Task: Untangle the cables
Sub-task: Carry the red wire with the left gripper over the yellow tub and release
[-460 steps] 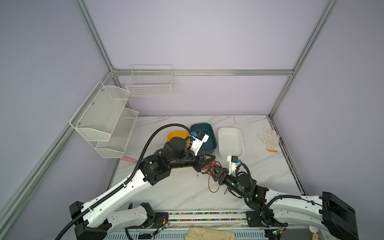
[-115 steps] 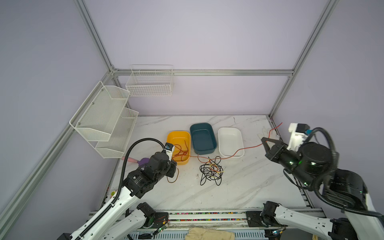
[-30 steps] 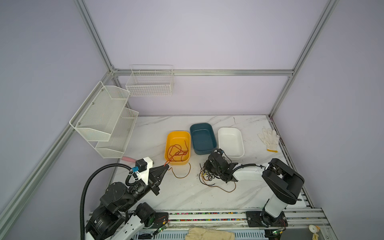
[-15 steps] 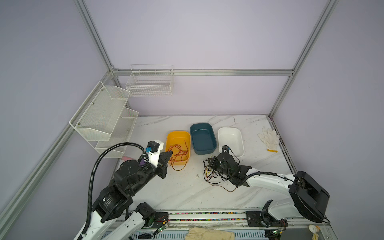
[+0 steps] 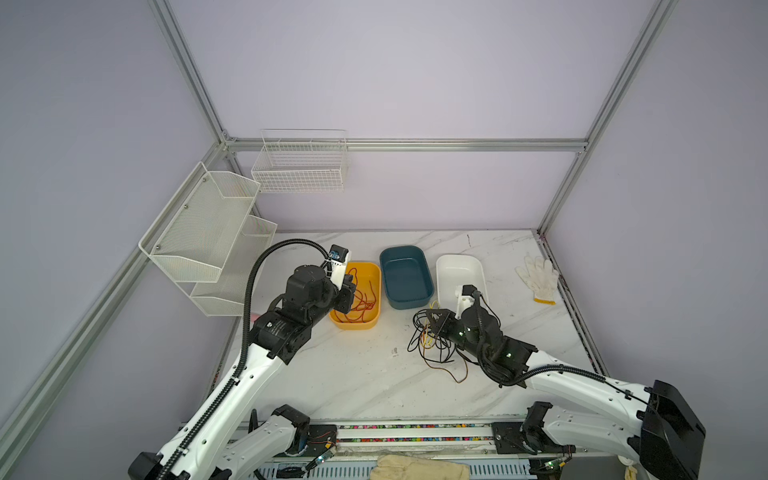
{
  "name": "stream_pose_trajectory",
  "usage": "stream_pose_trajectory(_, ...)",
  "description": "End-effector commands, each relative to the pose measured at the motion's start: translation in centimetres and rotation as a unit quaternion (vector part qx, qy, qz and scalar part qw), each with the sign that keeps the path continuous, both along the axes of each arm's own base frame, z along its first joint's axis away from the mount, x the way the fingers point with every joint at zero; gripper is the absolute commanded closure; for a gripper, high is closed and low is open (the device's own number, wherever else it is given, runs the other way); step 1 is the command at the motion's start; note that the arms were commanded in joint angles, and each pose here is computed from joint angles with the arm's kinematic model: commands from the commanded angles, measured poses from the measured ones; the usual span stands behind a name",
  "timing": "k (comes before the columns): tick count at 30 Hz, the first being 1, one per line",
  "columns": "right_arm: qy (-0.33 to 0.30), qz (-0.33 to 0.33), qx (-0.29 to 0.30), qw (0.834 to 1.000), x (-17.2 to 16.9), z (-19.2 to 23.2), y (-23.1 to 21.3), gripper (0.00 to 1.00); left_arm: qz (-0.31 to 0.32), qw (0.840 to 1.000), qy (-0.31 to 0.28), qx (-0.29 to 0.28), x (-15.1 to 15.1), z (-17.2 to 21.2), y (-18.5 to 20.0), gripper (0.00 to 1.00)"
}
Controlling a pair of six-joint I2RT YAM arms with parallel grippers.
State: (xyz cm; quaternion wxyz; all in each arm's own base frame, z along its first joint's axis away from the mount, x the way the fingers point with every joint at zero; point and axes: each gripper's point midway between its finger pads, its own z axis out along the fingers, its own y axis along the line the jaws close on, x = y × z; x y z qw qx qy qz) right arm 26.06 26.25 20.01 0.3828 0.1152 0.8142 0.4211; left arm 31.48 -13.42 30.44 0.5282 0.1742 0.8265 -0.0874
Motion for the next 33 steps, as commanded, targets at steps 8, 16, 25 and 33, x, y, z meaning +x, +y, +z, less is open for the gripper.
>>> stream_pose_trajectory(8,-0.012,0.021,0.01,1.0,-1.0,0.8,-0.2,1.0,0.002,0.999,-0.041,-0.017,5.1,2.6,-0.7,1.0)
stream_pose_trajectory(16,-0.02,0.029,0.015,0.999,-1.6,1.5,-0.5,1.0,0.022,1.0,0.001,0.0,8.1,-1.4,-0.5,1.0)
stream_pose_trajectory(25,-0.019,0.031,0.016,0.999,-2.0,1.6,-0.8,1.0,0.025,0.998,0.061,0.012,9.3,-7.0,-0.6,1.0)
stream_pose_trajectory(33,-0.017,0.036,0.017,0.999,-2.0,1.6,-0.6,1.0,0.032,0.993,0.113,0.022,10.5,-10.9,-0.3,1.0)
